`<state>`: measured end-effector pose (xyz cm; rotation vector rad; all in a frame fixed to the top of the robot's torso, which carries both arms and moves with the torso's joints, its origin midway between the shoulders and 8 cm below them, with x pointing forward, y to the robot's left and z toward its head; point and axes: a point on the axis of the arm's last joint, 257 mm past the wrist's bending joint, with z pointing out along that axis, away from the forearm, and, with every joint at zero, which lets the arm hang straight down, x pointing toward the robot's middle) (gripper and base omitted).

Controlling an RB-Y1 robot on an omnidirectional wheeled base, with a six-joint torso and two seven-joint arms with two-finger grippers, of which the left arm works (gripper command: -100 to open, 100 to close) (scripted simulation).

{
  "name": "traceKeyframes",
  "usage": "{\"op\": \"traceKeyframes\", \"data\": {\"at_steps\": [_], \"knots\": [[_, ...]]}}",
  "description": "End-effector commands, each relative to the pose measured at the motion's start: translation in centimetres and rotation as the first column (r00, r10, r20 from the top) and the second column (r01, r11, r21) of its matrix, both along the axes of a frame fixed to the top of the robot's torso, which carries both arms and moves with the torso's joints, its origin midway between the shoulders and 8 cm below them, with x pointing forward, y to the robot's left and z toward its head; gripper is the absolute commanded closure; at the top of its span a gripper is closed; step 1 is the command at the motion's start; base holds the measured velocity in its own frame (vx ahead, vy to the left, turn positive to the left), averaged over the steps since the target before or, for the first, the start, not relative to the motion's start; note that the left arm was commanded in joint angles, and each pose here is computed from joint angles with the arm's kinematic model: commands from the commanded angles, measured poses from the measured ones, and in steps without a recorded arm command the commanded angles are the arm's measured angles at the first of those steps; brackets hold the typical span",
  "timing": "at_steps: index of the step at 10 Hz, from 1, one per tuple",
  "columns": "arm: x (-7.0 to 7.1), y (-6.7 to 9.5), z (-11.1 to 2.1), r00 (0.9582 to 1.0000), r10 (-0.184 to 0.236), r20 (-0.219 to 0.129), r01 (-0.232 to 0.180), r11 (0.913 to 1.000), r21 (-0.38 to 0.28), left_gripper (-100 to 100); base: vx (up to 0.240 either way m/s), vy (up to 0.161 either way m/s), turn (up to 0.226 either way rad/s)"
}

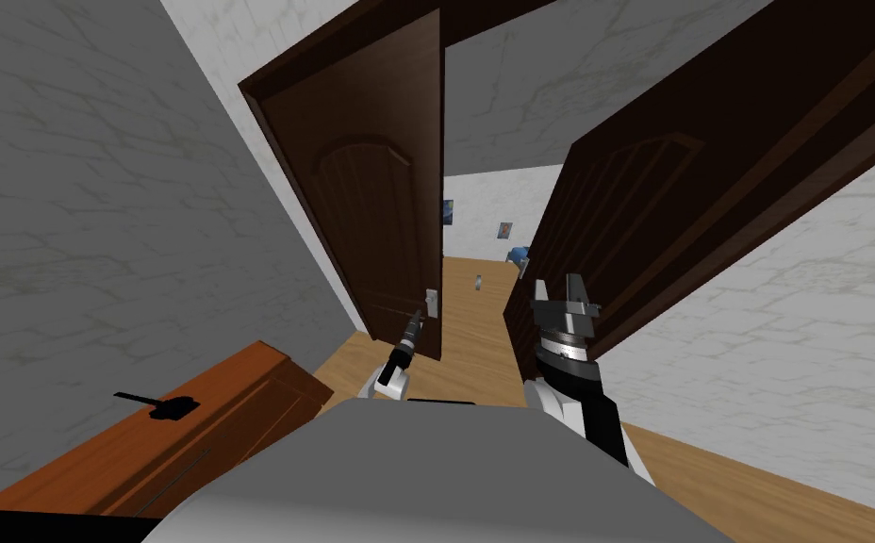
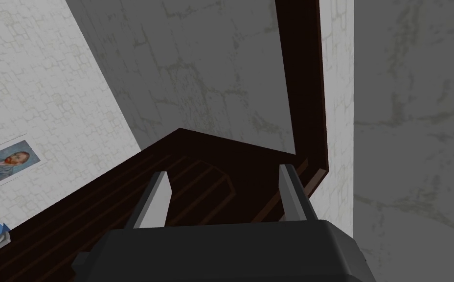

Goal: Push the door open

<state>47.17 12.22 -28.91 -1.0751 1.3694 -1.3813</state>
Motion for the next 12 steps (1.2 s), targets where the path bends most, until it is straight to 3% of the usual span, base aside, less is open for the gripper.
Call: {"op": "traceKeyframes", "data": {"at_steps": [1,3,11,12], "knots": [[0.1,-0.7,-0.7,0.9998,-0.009,-0.015,0.009,1.0,-0.003,-100,0.025,0.087,-0.048],[0.4,-0.2,-0.6,0.9999,-0.003,-0.012,0.003,1.0,0.003,-100,0.066,0.014,-0.023],[1.4,-0.1,-0.7,0.9999,0.01,-0.013,-0.01,0.9999,-0.005,-100,0.176,-0.045,-0.018],[1.4,-0.1,-0.7,0.9999,0.01,-0.013,-0.01,0.9999,-0.005,100,-0.012,0.0,0.004]]}}
